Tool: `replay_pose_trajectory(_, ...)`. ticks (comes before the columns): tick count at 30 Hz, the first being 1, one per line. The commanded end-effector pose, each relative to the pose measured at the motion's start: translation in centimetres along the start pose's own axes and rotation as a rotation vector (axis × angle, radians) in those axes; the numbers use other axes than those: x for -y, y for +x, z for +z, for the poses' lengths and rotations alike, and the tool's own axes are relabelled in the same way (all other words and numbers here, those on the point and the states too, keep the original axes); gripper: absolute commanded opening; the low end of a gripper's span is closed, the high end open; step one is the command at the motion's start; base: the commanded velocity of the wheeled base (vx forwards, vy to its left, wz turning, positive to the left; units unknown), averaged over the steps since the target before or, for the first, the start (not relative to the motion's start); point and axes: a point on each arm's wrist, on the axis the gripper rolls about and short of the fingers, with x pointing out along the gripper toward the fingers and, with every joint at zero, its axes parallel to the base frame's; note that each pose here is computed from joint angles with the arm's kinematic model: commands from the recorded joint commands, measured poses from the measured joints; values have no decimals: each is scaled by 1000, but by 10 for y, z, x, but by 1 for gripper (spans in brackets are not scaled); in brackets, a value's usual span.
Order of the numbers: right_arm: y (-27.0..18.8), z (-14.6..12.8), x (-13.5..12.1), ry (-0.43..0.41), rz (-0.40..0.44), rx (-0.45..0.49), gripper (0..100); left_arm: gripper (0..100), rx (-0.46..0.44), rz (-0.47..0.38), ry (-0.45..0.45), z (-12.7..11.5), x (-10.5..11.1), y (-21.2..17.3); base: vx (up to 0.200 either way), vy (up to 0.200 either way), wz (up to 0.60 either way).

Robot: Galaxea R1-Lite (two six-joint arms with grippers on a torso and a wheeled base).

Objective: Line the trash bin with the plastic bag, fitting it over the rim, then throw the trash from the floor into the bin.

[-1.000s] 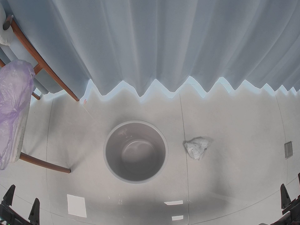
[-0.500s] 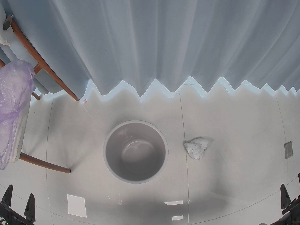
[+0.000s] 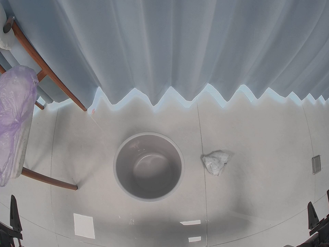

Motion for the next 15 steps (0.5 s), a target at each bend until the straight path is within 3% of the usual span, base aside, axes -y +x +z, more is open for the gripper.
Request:
replay_pose_trajectory(1, 0, -5, 0, 0, -1, 0, 100, 100, 2, 4, 1, -5, 0, -1, 0, 0, 0)
replay_pose_trajectory(12, 0, -5, 0, 0, -1, 0, 100, 100, 54, -35, 21, 2, 0, -2, 0, 0, 0)
replay_pose_trajectory(13, 0, -5, 0, 0, -1, 0, 100, 100, 77, -92, 20, 6, 1, -2, 0, 0, 0)
replay_pose_trajectory(15, 0, -5, 0, 0, -1, 2, 100, 100, 104, -123, 19, 14, 1, -3, 0, 0, 0)
